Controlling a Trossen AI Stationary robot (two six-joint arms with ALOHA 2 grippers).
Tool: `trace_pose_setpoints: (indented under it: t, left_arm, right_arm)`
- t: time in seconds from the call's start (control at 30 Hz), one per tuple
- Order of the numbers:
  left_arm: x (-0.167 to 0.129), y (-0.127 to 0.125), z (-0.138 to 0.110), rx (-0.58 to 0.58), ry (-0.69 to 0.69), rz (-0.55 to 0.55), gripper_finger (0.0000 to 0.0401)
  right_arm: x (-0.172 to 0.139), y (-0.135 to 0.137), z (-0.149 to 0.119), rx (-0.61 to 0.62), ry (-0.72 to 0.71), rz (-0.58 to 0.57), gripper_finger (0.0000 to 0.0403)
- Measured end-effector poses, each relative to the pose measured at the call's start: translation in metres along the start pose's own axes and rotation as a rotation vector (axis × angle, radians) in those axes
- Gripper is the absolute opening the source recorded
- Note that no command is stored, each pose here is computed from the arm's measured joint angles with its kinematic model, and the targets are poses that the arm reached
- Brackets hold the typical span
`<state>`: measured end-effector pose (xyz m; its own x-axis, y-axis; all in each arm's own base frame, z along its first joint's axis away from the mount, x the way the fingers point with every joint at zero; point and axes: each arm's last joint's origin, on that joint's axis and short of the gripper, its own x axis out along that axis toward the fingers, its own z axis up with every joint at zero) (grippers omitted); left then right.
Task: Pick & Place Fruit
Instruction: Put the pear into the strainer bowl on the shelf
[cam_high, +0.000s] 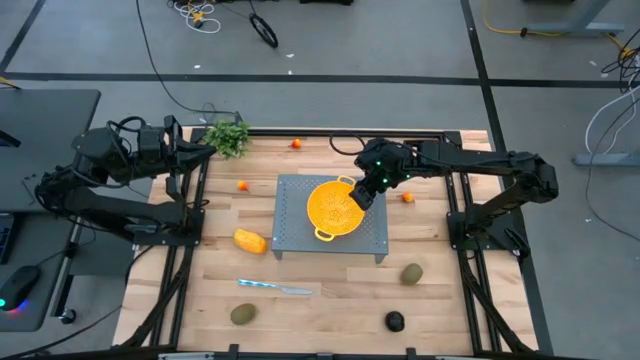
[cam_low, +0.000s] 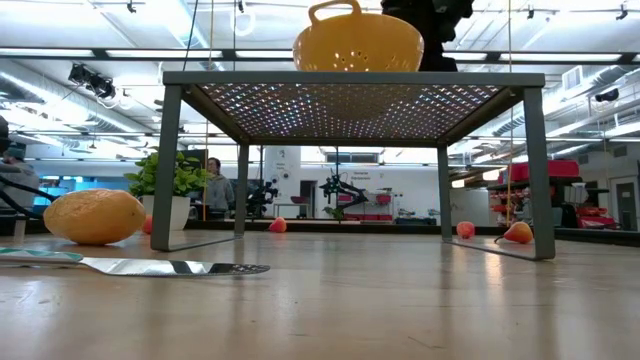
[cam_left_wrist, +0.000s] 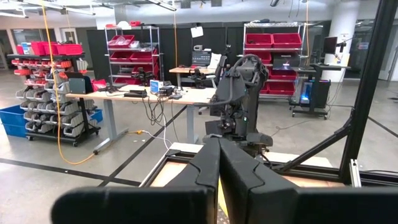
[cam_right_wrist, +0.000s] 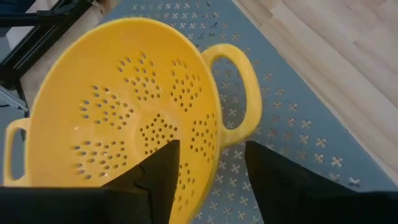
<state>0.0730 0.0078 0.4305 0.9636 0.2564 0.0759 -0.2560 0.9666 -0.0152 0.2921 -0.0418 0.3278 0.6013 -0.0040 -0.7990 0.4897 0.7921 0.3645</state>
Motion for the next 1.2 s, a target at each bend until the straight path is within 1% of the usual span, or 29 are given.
trace_pose_setpoints:
  t: [0.13,0.33,0.57,0.7,0.93,1.07,1.2]
  left_arm:
    - [0.000,0.000,0.000,0.000,0.000,0.000,0.0005]
    - [0.000,0.000,0.000,0.000,0.000,0.000,0.0015]
    - [0.000,0.000,0.000,0.000,0.001,-0.013,0.0006]
    - [0.000,-0.001,0.000,0.000,0.001,-0.032,0.0014]
    - [0.000,-0.001,0.000,0.000,0.001,-0.034,0.0007]
    - [0.000,-0.001,0.000,0.000,0.001,-0.034,0.0012]
    - [0.000,-0.001,0.000,0.000,0.001,-0.035,0.0006]
  right_arm:
    - [-0.011,0.002,0.004,-0.022,-0.001,-0.020,0.0191]
    - [-0.026,0.004,0.010,-0.055,-0.002,-0.025,0.0191]
    - [-0.037,0.002,0.013,-0.052,-0.030,-0.020,0.0191]
    - [-0.045,0.000,0.012,-0.038,-0.047,-0.014,0.0190]
    - [-0.069,-0.001,0.006,-0.024,-0.118,-0.028,0.0190]
    - [-0.084,-0.002,0.002,-0.074,-0.166,-0.032,0.0190]
    - [-0.099,-0.004,-0.003,-0.093,-0.207,-0.025,0.0179]
